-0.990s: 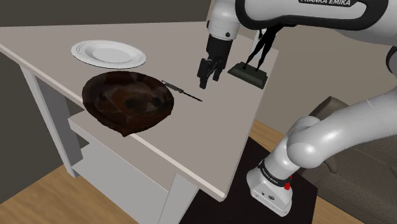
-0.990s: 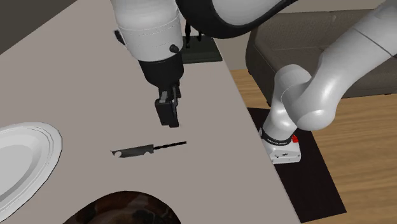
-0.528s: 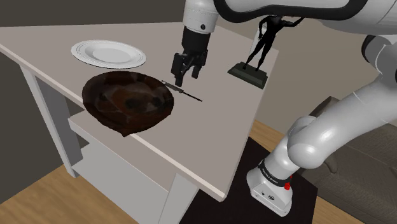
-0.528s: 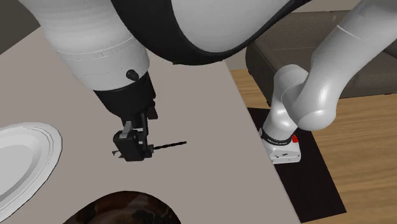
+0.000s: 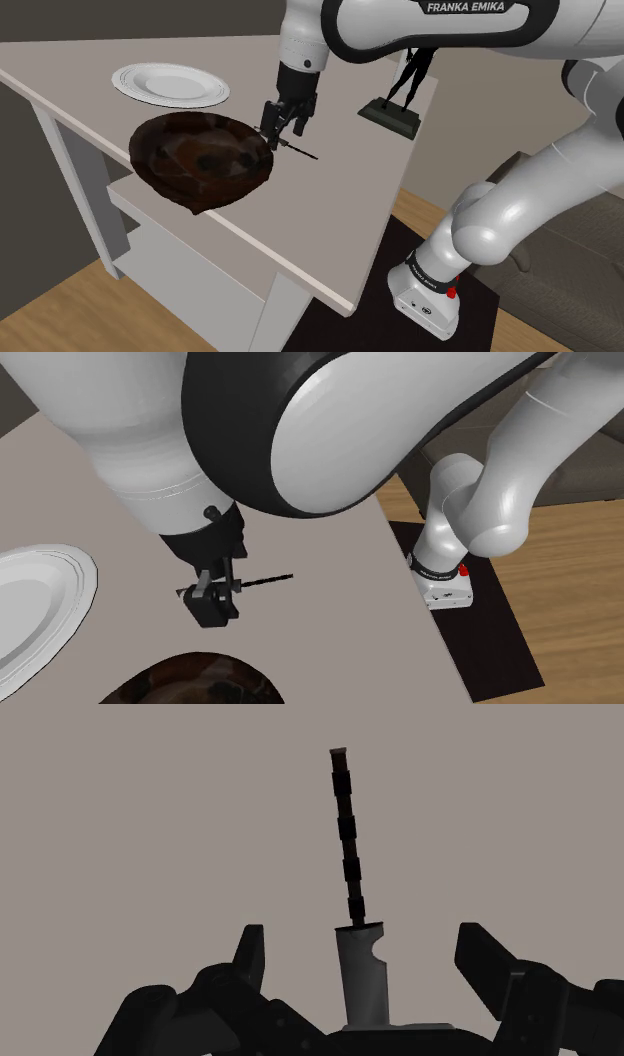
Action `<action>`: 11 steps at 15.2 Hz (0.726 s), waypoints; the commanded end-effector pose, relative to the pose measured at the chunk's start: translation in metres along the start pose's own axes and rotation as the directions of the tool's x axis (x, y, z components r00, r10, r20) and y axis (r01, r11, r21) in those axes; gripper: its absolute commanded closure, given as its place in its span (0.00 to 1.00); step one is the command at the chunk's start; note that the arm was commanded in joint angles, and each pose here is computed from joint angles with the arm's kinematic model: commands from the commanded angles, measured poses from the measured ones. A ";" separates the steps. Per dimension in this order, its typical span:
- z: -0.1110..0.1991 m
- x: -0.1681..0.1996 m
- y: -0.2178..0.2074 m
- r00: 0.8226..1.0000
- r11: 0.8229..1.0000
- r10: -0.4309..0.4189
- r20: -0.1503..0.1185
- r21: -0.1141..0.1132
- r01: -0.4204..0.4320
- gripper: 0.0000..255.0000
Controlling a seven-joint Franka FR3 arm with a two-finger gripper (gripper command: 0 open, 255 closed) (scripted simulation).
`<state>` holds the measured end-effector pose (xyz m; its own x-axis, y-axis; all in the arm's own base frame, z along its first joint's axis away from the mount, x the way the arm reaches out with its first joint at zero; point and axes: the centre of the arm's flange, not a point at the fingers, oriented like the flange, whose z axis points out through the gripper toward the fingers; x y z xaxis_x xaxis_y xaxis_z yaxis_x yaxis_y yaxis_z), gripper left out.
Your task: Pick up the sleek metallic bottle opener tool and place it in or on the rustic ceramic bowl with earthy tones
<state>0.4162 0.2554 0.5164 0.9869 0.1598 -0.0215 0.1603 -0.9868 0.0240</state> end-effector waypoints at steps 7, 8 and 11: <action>0.004 0.000 0.000 1.000 1.000 0.000 0.000 0.000 0.000 0.00; 0.004 0.000 0.000 1.000 1.000 0.000 0.000 0.000 0.000 1.00; 0.005 -0.002 0.001 1.000 1.000 0.000 0.000 0.000 0.000 1.00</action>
<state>0.4133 0.2607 0.5191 0.9861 0.1660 -0.0066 0.1660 -0.9861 0.0104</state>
